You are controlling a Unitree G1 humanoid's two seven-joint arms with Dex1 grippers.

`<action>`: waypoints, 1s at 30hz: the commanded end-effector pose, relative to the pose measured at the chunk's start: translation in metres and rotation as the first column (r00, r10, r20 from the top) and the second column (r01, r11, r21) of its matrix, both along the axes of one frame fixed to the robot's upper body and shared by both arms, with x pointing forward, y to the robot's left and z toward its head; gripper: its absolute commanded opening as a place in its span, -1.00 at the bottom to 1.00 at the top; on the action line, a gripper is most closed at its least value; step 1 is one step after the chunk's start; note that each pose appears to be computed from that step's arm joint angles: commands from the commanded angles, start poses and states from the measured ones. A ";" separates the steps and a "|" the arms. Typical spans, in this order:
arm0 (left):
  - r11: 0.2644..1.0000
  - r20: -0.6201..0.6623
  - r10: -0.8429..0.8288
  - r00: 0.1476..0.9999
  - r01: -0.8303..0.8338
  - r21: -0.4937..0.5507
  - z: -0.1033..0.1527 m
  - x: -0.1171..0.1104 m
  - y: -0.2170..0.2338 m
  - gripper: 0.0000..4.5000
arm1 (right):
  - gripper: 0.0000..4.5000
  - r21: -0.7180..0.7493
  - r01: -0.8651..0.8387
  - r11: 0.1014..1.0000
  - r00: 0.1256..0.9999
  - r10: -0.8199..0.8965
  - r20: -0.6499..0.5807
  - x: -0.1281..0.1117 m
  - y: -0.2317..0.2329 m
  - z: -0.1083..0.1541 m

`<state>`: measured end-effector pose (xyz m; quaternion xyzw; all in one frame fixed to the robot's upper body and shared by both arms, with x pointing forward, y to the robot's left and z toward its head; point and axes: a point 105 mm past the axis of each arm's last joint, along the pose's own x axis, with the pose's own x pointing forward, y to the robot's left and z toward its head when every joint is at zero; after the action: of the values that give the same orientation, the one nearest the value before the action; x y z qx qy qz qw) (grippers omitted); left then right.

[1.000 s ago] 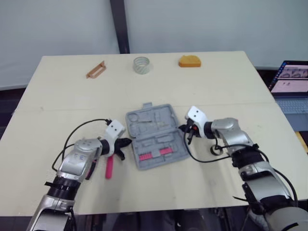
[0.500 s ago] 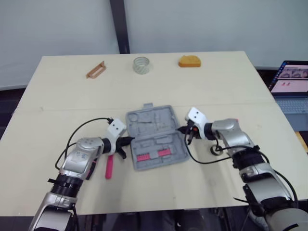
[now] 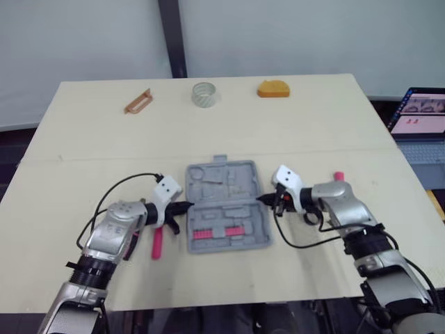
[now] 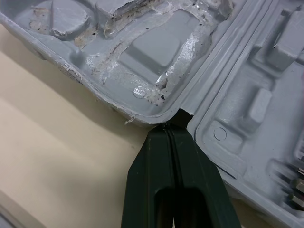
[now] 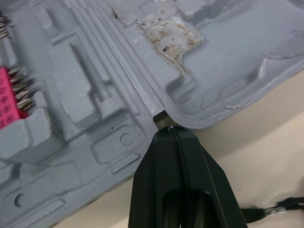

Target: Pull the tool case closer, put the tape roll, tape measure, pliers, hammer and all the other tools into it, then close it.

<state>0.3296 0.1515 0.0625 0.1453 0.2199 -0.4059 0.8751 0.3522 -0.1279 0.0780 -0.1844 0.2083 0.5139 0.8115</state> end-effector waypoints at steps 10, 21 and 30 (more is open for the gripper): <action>0.992 -0.108 -0.122 0.987 0.126 0.031 -0.018 -0.050 -0.003 -0.98 | -1.00 0.060 -0.122 0.991 0.989 0.126 -0.074 -0.046 0.010 -0.001; 0.985 -0.189 -0.157 0.969 0.168 0.043 -0.025 -0.087 0.004 -0.98 | -1.00 0.069 -0.149 0.986 0.976 0.158 -0.152 -0.080 0.010 -0.009; 0.980 -0.226 -0.176 0.958 0.192 0.052 -0.029 -0.103 0.007 -0.98 | -1.00 0.078 -0.169 0.983 0.959 0.182 -0.215 -0.103 0.012 -0.016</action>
<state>0.2364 0.1607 0.0388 0.1574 0.3013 -0.4778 0.8100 0.2573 -0.1250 0.0560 -0.1237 0.2778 0.5843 0.7524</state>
